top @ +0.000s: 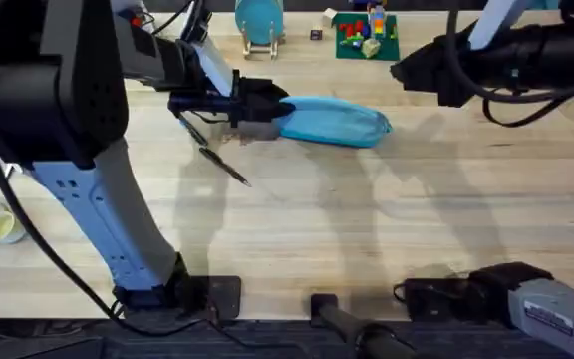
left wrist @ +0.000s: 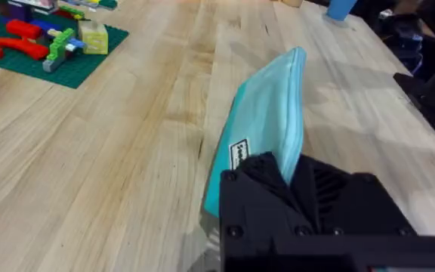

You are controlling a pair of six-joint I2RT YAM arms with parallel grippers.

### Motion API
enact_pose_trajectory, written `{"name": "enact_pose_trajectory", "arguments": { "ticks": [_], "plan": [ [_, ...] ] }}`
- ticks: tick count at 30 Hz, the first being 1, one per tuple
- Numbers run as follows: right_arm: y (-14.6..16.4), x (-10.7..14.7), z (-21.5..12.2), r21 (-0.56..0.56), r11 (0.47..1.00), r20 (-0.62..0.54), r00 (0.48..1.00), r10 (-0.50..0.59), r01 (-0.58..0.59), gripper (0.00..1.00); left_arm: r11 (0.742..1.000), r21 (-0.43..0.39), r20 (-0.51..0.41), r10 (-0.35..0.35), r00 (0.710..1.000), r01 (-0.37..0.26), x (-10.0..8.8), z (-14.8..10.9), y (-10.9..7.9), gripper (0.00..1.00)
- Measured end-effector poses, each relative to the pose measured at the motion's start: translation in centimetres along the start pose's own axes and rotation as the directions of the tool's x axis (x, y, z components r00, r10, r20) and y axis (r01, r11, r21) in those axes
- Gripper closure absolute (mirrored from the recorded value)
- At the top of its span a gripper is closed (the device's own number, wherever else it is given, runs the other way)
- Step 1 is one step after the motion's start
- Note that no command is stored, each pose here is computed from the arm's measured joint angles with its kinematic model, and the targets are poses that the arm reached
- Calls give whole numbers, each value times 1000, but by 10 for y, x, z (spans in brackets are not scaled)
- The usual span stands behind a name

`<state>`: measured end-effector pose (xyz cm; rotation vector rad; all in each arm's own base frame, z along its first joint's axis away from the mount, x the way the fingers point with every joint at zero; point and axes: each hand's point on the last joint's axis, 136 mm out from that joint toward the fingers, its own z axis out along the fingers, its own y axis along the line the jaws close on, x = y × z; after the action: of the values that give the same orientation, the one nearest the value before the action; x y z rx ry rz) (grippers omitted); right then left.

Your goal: Unzip the bag, pick up the pens from the table one at a time and place them inside, then zip the bag closed.

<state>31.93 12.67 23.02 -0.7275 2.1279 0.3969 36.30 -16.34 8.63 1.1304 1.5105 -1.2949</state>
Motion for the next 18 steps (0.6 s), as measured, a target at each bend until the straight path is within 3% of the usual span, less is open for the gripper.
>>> {"name": "enact_pose_trajectory", "arguments": {
  "ticks": [7, 9, 14, 18],
  "plan": [
    [0, 0, 0, 0, 1000, -1, 1000, -7, 7, 958, 1000, 0, 0, 0, 1000, 0, 0, 0, 0, 958],
    [0, 0, 0, 0, 1000, -1, 1000, -15, 15, 731, 1000, 0, 0, 0, 1000, 0, 0, 0, 0, 958],
    [0, 0, 0, 0, 1000, -1, 1000, -28, 28, 40, 1000, 0, 0, 0, 1000, 0, 0, 0, 0, 958],
    [0, 0, 0, 0, 1000, -1, 1000, -29, 29, 5, 1000, 0, 0, 0, 1000, 0, 0, 0, 0, 958]
  ]
}}
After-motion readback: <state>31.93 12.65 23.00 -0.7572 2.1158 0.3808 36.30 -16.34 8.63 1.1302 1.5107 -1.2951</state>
